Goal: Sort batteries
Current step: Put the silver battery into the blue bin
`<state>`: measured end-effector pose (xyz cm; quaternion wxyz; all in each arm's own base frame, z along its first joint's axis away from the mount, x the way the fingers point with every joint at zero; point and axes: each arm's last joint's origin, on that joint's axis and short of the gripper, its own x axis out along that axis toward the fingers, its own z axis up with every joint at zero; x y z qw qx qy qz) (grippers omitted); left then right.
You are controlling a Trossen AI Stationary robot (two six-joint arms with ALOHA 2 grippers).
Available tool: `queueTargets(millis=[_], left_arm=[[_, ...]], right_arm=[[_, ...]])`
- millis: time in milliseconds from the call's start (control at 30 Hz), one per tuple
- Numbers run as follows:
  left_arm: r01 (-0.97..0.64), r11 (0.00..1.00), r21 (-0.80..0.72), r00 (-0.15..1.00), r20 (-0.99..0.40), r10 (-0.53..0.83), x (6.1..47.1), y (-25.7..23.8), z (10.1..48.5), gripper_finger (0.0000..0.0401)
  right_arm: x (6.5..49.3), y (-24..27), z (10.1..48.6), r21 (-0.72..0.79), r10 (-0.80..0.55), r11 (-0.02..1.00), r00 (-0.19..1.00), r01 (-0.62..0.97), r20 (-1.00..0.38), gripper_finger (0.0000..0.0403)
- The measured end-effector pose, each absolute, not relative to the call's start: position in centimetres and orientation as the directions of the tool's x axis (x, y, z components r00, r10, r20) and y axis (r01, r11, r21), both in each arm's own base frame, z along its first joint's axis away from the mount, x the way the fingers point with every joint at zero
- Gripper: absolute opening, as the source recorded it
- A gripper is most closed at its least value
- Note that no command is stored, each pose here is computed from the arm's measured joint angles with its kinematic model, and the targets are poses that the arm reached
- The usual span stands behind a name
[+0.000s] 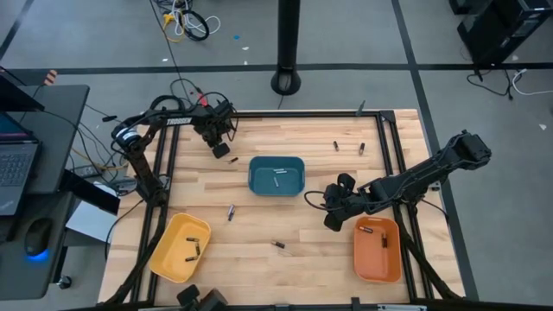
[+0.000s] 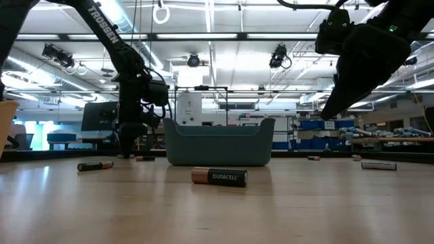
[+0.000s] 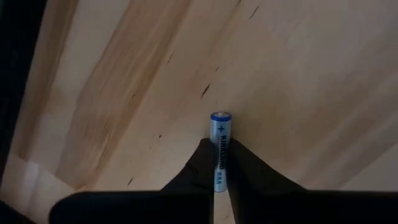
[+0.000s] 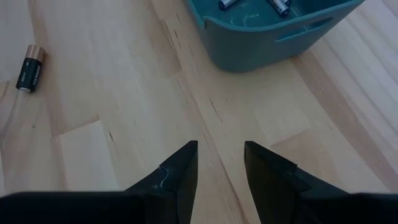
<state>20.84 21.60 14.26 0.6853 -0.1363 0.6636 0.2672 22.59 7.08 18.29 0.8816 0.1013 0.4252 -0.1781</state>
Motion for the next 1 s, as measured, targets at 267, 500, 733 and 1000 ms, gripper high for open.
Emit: queueTargets(millis=[267,500,733,1000], left_arm=[[-0.549,0.822,0.151,0.103,-0.964,0.246,21.0,20.9,17.4,0.0019],[-0.538,0.823,0.182,0.211,-0.916,0.341,21.0,19.3,21.2,0.0008],[-0.402,0.909,0.11,0.493,-0.811,0.316,22.7,15.1,25.5,0.0005],[-0.259,0.957,0.128,0.615,-0.742,0.266,25.3,11.3,26.5,0.0005]], right_arm=[[22.6,7.1,18.3,0.02,-0.227,0.921,0.578,0.389,-0.784,0.0142],[22.7,7.1,18.3,0.013,-0.226,0.926,0.581,0.378,-0.782,0.0142],[22.7,7.0,18.3,-0.001,-0.244,0.923,0.583,0.385,-0.775,0.0142],[22.7,7.0,18.4,-0.002,-0.249,0.921,0.584,0.39,-0.773,0.0142]])
